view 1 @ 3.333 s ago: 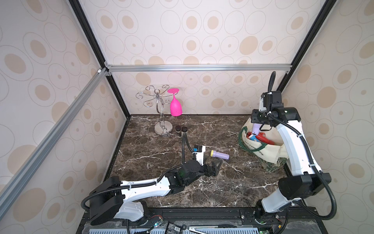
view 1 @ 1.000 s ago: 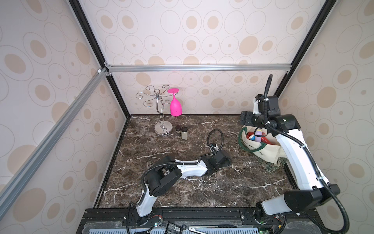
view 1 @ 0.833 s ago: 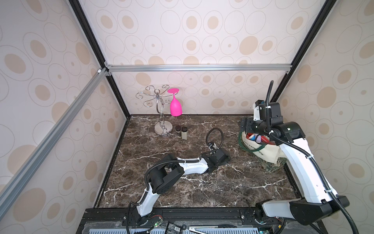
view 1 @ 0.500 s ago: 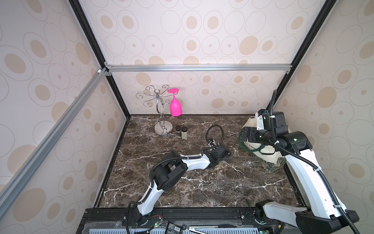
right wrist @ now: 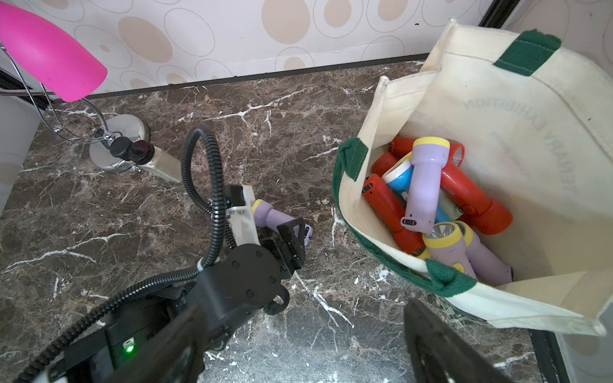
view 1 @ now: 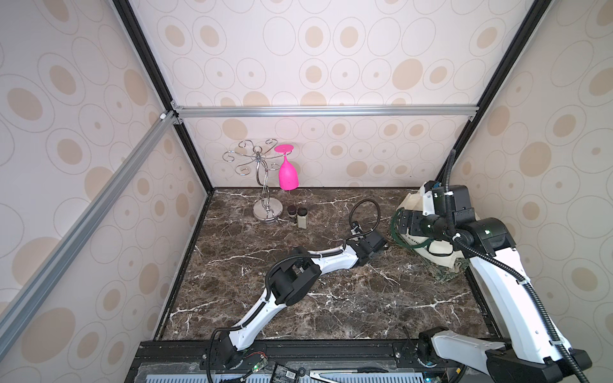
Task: Put the flashlights into the tote bags
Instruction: Pick up the flashlight from the center of the board.
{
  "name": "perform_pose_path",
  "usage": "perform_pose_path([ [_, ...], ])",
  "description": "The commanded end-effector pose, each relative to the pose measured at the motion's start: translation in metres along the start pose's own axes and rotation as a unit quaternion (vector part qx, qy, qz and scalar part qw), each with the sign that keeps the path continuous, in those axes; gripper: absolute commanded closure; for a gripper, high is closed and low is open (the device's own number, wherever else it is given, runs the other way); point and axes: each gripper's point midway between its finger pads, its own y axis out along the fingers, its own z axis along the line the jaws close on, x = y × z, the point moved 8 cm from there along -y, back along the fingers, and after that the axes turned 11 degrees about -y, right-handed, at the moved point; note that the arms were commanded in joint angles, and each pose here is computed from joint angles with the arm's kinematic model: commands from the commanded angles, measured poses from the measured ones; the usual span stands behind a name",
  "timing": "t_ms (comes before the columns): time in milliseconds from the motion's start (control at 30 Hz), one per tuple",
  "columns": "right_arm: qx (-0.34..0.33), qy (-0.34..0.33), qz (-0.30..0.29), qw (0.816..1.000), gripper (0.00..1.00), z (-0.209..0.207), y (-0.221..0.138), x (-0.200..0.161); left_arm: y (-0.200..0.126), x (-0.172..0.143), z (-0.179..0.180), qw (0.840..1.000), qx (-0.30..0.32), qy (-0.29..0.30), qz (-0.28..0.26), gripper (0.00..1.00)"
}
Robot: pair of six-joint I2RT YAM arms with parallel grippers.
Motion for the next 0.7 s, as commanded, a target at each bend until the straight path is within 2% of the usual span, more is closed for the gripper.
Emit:
perform_pose_path([
  [0,-0.009,-0.005,0.004,1.0,0.06,-0.002,-0.005,-0.003,0.009,-0.001,0.018,0.997,0.066,0.049,0.001,0.25],
  [67,-0.009,-0.005,0.002,1.0,0.06,-0.002,-0.006,-0.002,0.009,0.001,0.019,0.993,0.094,0.072,0.006,0.31],
  [167,-0.01,-0.007,-0.002,1.0,0.06,-0.002,-0.008,0.0,0.006,0.004,0.024,0.986,0.13,0.103,0.001,0.35],
  [433,-0.004,-0.006,0.0,1.0,0.07,0.0,-0.005,0.002,-0.015,0.003,0.044,0.988,0.091,0.122,0.018,0.4],
  [667,-0.002,-0.006,0.002,1.0,0.07,0.0,-0.002,-0.002,-0.017,0.001,0.06,0.981,0.121,0.152,0.021,0.41],
])
